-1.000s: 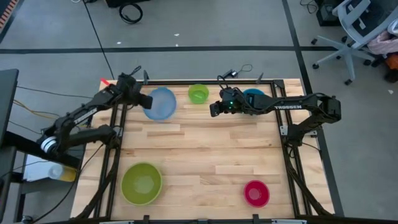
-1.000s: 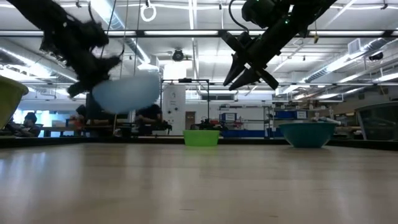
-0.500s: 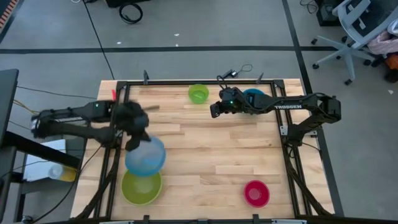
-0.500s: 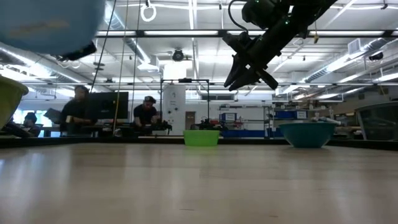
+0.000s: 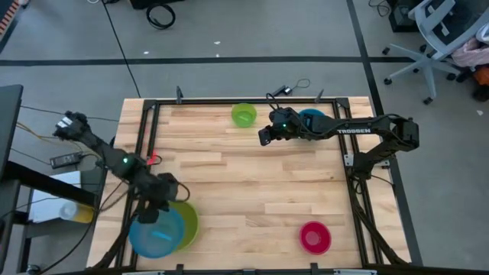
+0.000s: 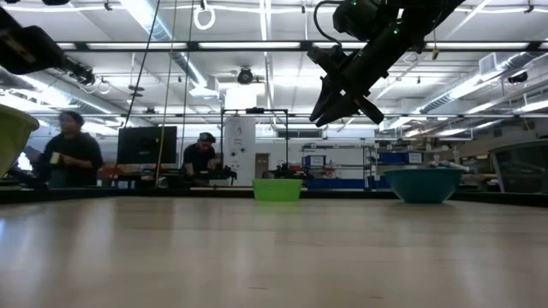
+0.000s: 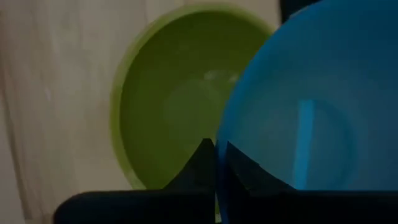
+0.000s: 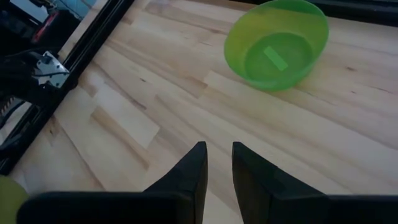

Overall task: Nest bowls inside each other
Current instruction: Stack the light blue bowl on top of the the bottom green bowl

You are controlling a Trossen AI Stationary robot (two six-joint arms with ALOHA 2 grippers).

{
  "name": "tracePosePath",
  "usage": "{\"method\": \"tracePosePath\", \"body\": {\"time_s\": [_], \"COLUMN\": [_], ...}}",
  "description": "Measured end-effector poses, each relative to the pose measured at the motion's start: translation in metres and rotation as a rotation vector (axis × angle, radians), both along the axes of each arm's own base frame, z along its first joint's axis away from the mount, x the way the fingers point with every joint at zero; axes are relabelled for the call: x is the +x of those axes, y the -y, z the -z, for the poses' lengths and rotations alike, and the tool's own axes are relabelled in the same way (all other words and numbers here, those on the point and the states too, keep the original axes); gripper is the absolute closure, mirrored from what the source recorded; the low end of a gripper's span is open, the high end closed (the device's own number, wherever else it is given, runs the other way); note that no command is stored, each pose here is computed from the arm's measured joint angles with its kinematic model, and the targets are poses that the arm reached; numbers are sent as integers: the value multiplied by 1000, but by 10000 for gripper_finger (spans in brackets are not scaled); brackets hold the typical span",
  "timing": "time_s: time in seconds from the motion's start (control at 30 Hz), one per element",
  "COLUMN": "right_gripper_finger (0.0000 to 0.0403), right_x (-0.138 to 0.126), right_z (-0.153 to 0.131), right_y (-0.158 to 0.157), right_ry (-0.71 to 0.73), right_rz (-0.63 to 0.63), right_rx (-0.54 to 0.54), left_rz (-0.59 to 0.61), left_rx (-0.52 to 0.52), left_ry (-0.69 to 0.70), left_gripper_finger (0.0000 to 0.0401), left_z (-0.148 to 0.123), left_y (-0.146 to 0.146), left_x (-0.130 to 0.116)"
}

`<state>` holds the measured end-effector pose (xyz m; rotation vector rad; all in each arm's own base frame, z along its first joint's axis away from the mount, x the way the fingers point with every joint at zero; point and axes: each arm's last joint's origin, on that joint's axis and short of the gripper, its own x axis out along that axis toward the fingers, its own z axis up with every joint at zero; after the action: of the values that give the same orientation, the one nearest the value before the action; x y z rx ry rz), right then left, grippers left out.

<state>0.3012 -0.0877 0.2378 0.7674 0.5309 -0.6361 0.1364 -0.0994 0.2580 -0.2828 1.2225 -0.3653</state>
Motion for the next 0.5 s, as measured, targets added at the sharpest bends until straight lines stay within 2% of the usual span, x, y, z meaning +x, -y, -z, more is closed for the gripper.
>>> {"method": "tracePosePath", "body": {"time_s": [0.13,0.33,0.5], "right_gripper_finger": [321,321,321], "right_x": [-1,-2,-2], "right_z": [1,3,3], "right_y": [0,-1,-3], "right_ry": [-2,-29,-34], "right_rz": [17,19,13], "right_rx": [14,25,25], "left_rz": [-45,-197,-264], "left_rx": [79,168,166], "left_ry": [-19,18,17], "left_gripper_finger": [371,354,323], "left_z": [9,13,13], "left_y": [9,8,7], "left_x": [5,11,12]}}
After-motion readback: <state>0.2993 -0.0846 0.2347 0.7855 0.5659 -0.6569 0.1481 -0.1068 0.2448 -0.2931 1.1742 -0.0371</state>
